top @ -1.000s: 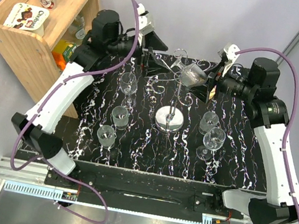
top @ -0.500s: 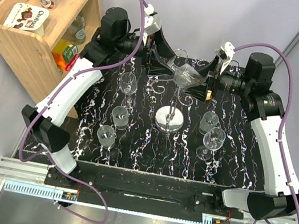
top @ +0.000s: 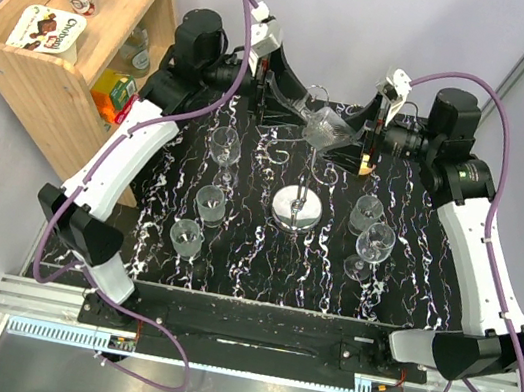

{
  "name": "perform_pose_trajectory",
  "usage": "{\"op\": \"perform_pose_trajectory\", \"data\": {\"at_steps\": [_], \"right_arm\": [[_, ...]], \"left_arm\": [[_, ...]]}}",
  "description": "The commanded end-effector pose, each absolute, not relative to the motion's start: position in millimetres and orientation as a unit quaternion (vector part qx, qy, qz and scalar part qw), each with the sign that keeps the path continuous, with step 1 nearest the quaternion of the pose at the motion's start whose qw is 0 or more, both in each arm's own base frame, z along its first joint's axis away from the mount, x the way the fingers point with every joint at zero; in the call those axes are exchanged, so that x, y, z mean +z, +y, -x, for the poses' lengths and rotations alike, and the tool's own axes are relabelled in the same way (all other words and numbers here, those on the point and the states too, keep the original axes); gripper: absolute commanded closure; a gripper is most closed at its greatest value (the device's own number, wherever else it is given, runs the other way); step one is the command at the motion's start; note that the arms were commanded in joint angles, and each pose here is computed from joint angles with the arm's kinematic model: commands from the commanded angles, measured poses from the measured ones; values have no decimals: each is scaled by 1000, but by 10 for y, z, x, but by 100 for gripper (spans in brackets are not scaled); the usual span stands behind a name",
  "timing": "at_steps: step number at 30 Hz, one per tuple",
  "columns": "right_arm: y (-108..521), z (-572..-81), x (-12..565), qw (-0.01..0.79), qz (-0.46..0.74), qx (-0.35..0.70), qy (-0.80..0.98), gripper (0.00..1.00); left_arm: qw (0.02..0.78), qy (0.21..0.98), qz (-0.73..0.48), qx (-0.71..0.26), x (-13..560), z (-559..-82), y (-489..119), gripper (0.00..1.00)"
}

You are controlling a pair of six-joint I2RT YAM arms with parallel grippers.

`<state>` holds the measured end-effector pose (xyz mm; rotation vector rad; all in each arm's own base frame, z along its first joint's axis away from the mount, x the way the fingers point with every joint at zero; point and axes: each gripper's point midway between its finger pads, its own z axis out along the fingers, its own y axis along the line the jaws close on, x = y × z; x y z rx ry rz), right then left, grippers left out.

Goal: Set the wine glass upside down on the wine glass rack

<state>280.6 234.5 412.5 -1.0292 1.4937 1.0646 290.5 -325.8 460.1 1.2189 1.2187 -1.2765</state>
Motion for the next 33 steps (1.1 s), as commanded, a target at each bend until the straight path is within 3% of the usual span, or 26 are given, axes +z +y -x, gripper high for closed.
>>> {"op": "perform_pose_trajectory", "data": {"at_steps": [1,10,20,26,31,33], "right_arm": [[2385,-2858,4268,527,443,427,587,82],[2480,-2899,4083,514,446,407,609,55],[2510,-2913,4051,518,443,404,610,50],[2548,-2905,4042,516,444,408,609,40],[2569,-2892,4013,513,445,412,607,46],[2577,-2890,3998,513,444,416,606,60]], "left_arm": [[512,449,-522,-513,5047,-2706,-3273,100],[533,466,-544,-451,5065,-2658,-3469,100],[533,474,-547,-438,4985,-2639,-3520,100],[529,476,-548,-439,4946,-2633,-3589,100],[534,470,-550,-437,4984,-2602,-3614,100],[534,469,-551,-437,4995,-2590,-3620,100]]}}
